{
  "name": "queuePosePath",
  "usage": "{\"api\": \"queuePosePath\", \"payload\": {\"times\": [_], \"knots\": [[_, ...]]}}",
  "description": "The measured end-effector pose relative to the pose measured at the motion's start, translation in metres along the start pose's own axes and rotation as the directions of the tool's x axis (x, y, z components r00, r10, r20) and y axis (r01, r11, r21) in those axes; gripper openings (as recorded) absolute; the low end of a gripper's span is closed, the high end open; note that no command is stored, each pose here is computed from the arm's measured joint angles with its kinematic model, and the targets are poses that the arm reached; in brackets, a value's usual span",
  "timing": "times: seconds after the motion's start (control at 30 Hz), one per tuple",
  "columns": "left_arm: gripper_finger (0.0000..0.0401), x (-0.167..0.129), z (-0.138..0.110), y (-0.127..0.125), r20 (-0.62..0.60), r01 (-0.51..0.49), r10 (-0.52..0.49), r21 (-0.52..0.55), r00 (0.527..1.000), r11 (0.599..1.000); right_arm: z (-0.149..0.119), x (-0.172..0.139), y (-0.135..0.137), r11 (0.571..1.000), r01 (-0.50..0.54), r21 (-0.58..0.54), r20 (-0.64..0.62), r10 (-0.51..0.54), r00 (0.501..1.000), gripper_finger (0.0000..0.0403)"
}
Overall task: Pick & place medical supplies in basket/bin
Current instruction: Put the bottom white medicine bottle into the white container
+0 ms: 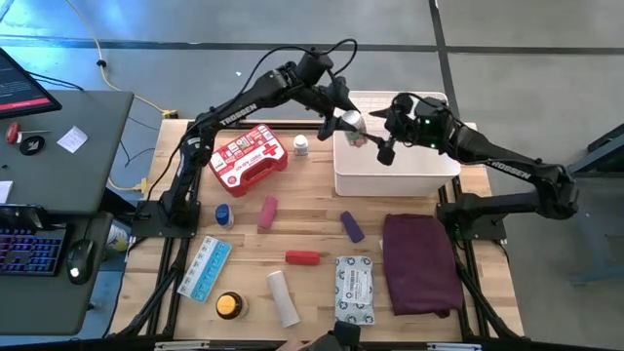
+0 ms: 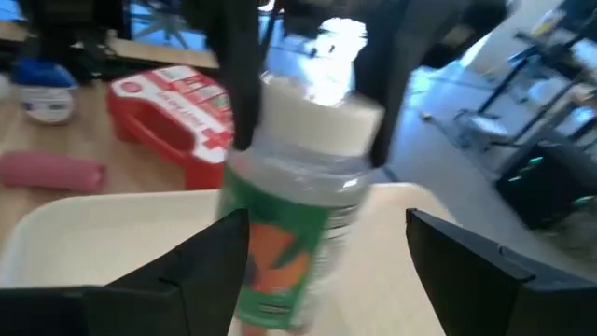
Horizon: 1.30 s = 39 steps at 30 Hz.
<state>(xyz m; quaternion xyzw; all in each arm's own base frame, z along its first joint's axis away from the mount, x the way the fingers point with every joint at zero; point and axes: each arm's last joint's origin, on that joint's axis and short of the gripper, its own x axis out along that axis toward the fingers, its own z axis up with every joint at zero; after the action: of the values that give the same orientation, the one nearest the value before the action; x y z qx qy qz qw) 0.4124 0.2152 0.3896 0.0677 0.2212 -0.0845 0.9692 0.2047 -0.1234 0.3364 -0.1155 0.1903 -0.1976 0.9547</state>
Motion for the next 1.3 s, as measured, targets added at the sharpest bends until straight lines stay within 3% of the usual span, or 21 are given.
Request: {"api": "queuePosePath", "payload": {"times": [0.1, 0.3, 0.4, 0.57, 1.13, 1.3], "knots": [[0.0263, 0.0, 0.0, 0.0, -0.002, -0.004, 0.004, -0.002, 1.0, 1.0, -0.002, 0.012, 0.0, 0.999, -0.045, 0.023, 0.013, 0.045, 0.999, 0.028], [0.0282, 0.001, 0.001, 0.0, 0.004, -0.016, 0.016, 0.013, 1.0, 1.0, -0.007, 0.032, -0.009, 0.999, -0.008, 0.048, 0.027, 0.007, 1.0, 0.028], [0.0271, 0.002, 0.003, -0.002, 0.006, -0.014, 0.014, 0.016, 1.0, 1.0, -0.009, 0.036, -0.013, 0.994, -0.055, 0.092, 0.055, 0.05, 0.997, 0.028], [0.0264, 0.002, 0.003, -0.003, -0.003, -0.031, 0.031, 0.017, 1.0, 0.999, -0.011, 0.037, -0.016, 0.983, -0.123, 0.133, 0.079, 0.113, 0.99, 0.028], [0.0264, -0.007, 0.006, 0.007, 0.028, -0.099, 0.099, 0.005, 0.995, 0.995, -0.003, 0.031, -0.018, 0.987, -0.106, 0.122, 0.143, 0.088, 0.986, 0.0281], [0.0264, -0.012, 0.001, 0.015, 0.025, -0.1, 0.1, -0.006, 0.995, 0.995, -0.001, 0.029, -0.018, 0.988, -0.105, 0.11, 0.159, 0.087, 0.984, 0.0304]]}}
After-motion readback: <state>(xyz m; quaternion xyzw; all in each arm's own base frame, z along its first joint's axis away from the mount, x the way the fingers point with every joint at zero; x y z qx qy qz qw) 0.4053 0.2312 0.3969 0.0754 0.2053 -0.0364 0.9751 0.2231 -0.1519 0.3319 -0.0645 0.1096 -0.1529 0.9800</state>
